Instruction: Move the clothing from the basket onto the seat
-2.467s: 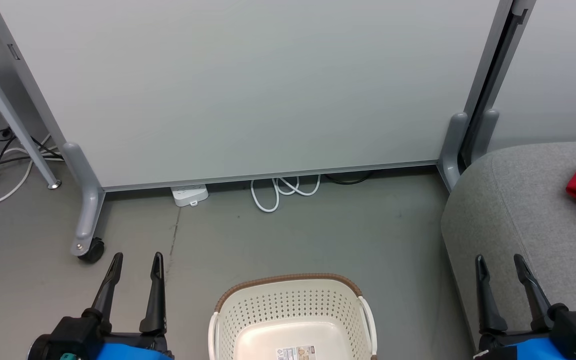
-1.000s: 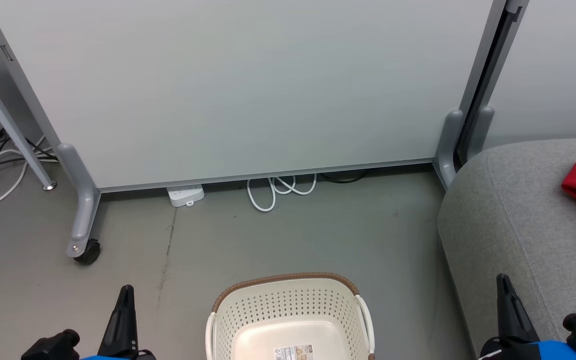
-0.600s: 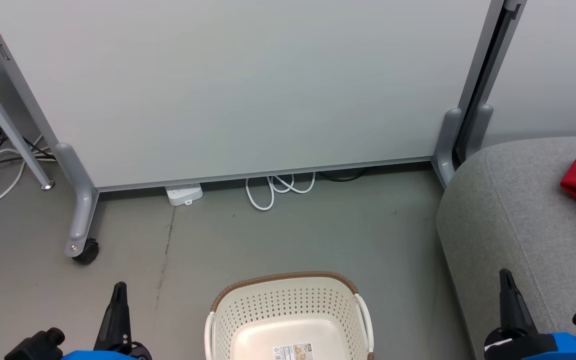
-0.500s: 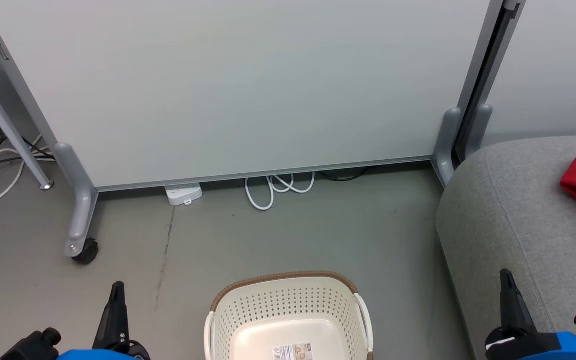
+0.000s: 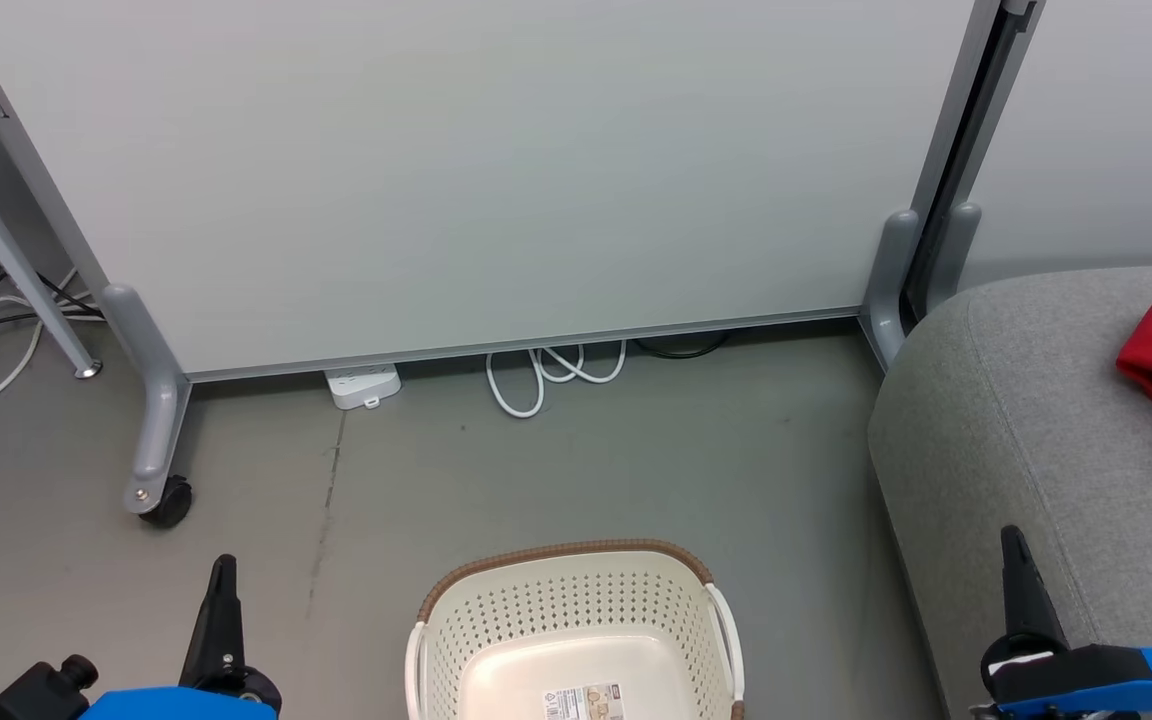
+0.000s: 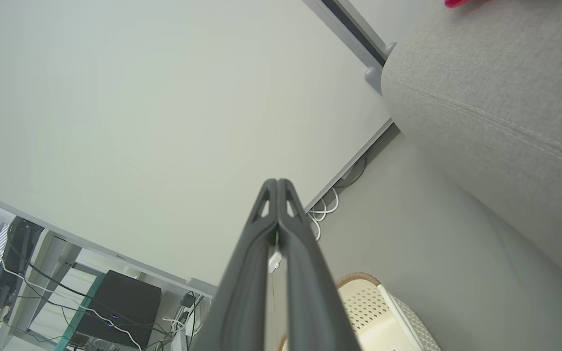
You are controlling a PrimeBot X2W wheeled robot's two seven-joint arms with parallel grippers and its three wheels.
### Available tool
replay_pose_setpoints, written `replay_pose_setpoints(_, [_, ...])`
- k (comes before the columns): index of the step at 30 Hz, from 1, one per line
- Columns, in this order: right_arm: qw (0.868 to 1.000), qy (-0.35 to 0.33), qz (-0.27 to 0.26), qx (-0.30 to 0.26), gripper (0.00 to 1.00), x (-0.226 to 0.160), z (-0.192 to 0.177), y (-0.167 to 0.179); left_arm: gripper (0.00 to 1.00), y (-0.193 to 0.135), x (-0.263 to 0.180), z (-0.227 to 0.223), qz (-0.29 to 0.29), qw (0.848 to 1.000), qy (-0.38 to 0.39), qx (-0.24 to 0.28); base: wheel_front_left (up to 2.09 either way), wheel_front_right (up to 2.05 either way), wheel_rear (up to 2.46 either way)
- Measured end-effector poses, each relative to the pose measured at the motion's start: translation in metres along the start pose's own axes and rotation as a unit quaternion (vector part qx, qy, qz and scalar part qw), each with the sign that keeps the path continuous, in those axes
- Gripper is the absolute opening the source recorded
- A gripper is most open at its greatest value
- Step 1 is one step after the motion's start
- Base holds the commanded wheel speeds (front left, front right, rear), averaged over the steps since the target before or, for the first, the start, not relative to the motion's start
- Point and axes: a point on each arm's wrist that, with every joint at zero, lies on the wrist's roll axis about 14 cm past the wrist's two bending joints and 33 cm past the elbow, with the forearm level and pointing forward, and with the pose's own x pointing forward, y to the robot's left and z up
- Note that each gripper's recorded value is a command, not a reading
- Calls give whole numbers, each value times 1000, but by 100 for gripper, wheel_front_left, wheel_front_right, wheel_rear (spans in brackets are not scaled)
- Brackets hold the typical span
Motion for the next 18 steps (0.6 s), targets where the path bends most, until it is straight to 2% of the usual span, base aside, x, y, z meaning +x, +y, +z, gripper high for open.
replay_pose_setpoints(18, [994, 2, 1, 107, 0, 7, 4, 3, 0, 0, 6, 4, 0, 995, 3, -103, 0, 0, 0])
